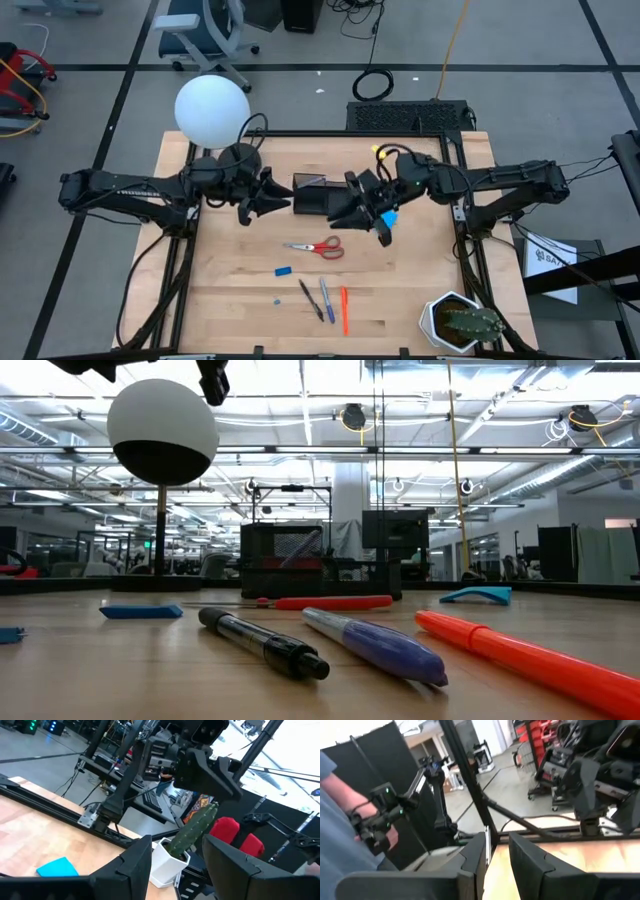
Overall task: Pick and place office supplies into organizer
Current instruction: Put the orange pen into the black desk organizer
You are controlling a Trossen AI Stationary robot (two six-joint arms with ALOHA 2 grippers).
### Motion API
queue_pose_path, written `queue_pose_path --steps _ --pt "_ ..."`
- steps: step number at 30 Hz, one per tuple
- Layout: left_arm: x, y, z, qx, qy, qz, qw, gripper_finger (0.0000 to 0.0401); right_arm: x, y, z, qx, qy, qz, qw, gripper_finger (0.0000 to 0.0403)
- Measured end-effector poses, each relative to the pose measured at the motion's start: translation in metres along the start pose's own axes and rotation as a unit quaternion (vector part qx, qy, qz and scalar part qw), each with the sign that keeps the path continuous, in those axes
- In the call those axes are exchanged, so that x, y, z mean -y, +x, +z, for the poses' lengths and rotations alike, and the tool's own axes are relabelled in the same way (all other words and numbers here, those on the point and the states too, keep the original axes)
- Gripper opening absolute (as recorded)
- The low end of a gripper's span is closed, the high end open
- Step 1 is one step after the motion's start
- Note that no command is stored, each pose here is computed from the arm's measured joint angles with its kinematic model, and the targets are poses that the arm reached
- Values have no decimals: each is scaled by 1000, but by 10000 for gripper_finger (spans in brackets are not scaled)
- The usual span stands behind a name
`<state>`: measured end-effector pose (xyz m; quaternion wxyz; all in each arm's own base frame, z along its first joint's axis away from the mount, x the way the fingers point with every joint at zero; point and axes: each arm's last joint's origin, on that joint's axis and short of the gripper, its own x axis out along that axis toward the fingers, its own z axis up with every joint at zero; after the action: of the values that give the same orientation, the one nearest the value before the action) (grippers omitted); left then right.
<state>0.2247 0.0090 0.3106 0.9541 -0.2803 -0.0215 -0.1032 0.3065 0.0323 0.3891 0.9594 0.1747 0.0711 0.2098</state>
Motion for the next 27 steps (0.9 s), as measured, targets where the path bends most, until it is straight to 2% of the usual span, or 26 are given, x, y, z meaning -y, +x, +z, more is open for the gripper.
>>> queue_pose_path --steps 6,11,15,19,27 --pt "1 0 0 -1 0 -2 1000 182 -5 2 0 -41 -9 -6 999 75" --pt "1 0 -1 -2 -10 -1 1000 182 -10 13 16 -93 -54 -11 994 75" --pt "1 0 0 0 -25 -3 1000 182 -16 29 25 -154 -97 -8 983 75" --pt "0 0 1 2 -49 -2 999 182 -21 45 18 -233 -132 7 964 75" --pt "0 0 0 1 -45 -1 999 182 -30 67 -16 -365 -192 54 910 75"
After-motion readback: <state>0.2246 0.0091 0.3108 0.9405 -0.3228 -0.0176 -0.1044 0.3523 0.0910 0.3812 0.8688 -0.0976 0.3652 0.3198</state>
